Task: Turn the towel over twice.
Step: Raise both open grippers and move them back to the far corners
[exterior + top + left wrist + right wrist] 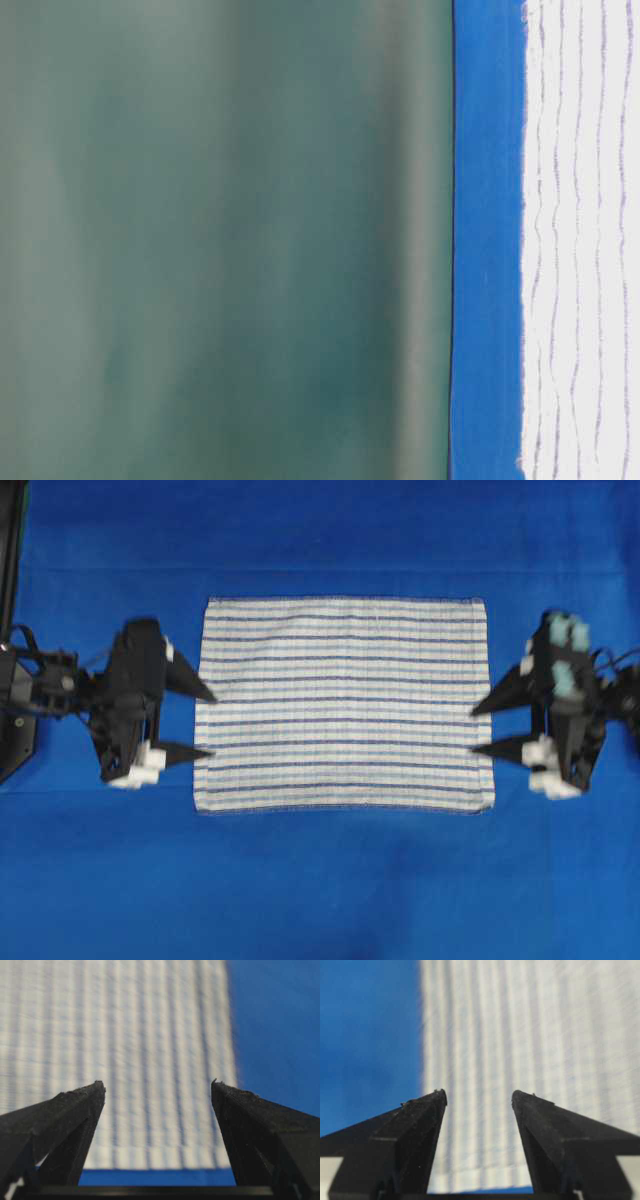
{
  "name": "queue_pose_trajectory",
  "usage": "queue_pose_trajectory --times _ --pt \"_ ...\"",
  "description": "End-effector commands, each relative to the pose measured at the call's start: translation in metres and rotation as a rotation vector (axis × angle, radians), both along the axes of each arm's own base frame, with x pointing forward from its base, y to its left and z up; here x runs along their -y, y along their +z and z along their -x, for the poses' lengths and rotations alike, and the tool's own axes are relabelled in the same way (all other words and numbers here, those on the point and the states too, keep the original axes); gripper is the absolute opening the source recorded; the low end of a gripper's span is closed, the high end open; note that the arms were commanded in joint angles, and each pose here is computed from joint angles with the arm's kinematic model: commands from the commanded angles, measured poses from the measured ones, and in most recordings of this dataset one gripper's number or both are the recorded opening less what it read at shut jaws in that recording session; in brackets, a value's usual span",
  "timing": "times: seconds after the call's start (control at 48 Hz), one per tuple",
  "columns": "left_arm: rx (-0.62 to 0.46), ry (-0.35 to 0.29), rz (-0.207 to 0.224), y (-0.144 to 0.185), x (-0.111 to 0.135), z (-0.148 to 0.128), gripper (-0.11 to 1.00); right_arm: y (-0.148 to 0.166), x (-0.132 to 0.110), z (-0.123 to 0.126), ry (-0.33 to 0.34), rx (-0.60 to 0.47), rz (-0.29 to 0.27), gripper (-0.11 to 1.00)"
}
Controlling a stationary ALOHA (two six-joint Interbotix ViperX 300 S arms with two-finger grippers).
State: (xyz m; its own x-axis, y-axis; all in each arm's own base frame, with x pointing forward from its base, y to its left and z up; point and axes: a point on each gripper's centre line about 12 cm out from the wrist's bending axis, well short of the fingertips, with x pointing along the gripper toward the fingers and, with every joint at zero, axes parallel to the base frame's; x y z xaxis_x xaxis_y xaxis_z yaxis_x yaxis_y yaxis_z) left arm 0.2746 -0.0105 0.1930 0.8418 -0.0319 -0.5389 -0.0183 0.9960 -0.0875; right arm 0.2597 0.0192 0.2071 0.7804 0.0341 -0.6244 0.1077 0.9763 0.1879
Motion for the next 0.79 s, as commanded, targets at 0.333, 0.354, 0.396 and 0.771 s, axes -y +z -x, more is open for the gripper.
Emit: queue_pose_trajectory --times 0.333,0.354,0.396,0.771 --pt "0.126 0.064 -0.087 0.027 -0.030 0.011 0.81 0.023 0.049 0.011 -0.138 0.089 0.095 0.61" --pt "0.124 0.064 -0.087 0.027 -0.030 0.011 0.81 0.022 0.050 0.011 -0.142 0.086 0.095 0.61" --pt "0.121 0.069 -0.089 0.026 -0.031 0.010 0.81 0.021 0.051 0.010 -0.148 0.081 0.097 0.61" --pt "0.015 0.262 -0.092 -0.007 -0.086 0.012 0.81 -0.022 0.111 0.017 -0.349 -0.092 0.119 0.61"
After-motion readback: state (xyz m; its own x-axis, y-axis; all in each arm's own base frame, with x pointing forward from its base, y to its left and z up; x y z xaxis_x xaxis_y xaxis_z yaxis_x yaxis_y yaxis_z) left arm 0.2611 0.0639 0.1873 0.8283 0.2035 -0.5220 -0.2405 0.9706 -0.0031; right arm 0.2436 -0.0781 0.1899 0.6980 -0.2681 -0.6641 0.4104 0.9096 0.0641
